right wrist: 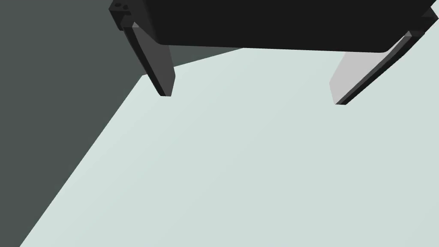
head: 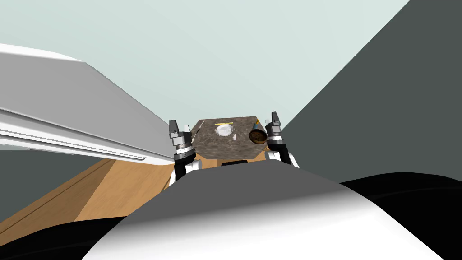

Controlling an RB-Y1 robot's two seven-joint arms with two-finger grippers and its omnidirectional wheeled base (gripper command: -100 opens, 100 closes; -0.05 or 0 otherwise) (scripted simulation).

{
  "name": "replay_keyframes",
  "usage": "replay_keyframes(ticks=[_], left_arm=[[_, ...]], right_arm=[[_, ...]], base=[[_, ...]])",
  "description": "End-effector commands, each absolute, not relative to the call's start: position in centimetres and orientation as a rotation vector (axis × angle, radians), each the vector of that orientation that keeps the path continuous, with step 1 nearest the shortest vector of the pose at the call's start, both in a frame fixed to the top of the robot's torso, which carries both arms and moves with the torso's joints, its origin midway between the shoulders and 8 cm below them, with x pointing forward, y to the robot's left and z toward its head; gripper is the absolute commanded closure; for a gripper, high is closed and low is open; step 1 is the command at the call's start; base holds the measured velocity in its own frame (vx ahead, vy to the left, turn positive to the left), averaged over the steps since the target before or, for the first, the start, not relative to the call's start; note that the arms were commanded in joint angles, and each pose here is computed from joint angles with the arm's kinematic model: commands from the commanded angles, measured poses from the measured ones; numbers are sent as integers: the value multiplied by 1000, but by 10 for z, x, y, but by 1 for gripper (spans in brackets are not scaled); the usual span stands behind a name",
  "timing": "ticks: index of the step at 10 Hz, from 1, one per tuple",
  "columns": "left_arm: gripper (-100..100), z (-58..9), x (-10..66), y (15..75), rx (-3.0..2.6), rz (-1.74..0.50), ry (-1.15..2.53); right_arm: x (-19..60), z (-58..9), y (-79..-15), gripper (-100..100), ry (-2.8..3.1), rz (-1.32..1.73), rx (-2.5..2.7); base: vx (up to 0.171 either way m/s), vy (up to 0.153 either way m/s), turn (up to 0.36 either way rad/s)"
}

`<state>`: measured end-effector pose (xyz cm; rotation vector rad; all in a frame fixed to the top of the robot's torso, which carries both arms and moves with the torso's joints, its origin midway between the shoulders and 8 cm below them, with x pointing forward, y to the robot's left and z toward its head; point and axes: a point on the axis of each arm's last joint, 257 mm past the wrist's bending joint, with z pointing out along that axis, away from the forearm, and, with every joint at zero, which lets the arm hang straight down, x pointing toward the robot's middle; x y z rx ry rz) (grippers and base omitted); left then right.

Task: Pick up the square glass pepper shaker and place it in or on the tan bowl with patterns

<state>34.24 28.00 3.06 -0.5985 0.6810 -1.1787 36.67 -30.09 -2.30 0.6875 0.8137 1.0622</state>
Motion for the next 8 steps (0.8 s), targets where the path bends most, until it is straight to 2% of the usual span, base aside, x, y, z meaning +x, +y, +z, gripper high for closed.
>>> replay_keyframes(ticks=[1, 2, 8], left_arm=[[0, 31, 342, 280, -598, -1179, 681], [0, 31, 342, 280, -599, -1179, 681], [0, 31, 342, 280, -599, -1179, 681]], right_arm=[[371, -28, -299, -100, 860, 1031, 657], [374, -32, -298, -100, 885, 1010, 642], [401, -78, -302, -100, 1111, 756, 507]], base=[[-8, 47, -35], [-11, 96, -48], [-1, 167, -63]])
